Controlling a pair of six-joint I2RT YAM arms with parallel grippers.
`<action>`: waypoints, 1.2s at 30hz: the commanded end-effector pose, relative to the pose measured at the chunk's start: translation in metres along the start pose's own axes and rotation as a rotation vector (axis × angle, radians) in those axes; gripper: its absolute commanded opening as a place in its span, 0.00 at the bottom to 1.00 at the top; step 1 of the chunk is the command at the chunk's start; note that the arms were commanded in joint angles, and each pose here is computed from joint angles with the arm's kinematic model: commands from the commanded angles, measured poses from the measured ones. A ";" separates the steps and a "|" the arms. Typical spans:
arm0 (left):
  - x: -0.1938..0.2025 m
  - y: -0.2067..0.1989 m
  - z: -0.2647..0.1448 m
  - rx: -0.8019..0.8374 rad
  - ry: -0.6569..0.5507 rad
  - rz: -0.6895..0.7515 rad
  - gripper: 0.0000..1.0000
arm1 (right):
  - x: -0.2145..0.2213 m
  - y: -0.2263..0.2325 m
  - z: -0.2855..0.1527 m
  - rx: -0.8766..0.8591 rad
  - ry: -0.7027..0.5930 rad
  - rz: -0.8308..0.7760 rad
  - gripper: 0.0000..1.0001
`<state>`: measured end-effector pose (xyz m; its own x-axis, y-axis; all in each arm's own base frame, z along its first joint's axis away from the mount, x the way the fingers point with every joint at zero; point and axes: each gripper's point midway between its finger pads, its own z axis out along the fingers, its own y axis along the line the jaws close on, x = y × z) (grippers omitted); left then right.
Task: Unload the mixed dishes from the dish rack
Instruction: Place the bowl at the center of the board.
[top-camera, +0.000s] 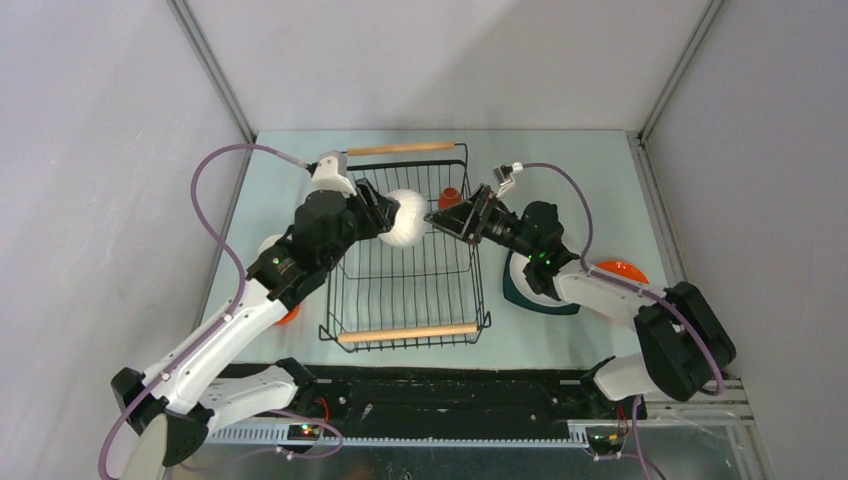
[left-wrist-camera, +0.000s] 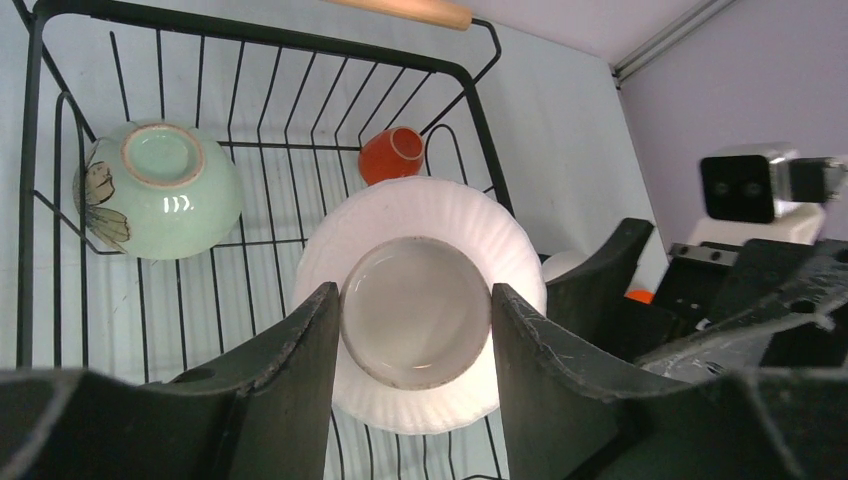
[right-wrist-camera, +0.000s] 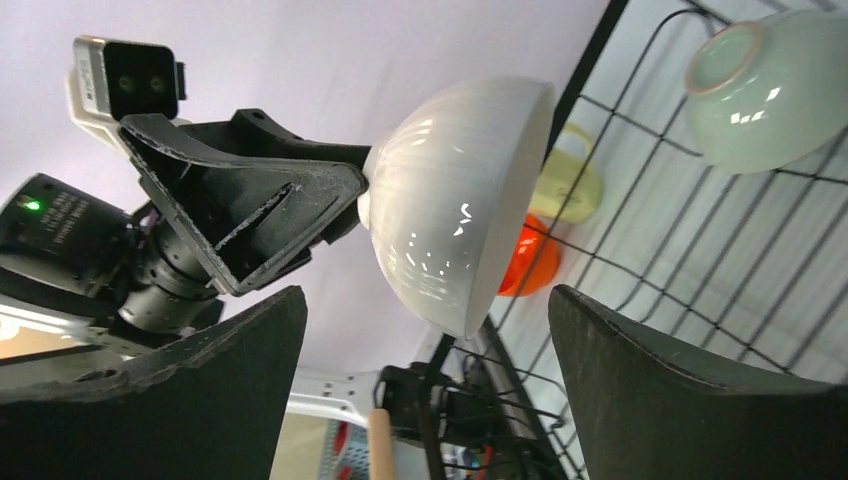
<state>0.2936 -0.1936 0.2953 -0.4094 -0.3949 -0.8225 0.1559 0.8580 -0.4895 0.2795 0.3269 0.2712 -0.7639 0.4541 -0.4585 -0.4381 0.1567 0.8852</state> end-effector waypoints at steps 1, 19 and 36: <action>-0.036 -0.029 -0.013 0.121 -0.118 -0.081 0.00 | -0.008 0.058 0.006 -0.248 0.007 0.075 0.92; -0.023 -0.035 -0.010 0.167 -0.082 -0.117 0.01 | 0.004 0.096 0.015 -0.484 0.048 0.189 0.07; -0.032 -0.009 -0.045 0.121 -0.151 -0.108 0.99 | 0.008 0.108 0.002 -0.453 0.075 -0.017 0.00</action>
<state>0.2693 -0.1867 0.3368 -0.3247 -0.5357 -0.7795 0.2451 0.7483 -0.6164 0.2443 0.3635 0.3113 -0.8806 0.3397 -0.3304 -0.4123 -0.2057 0.8875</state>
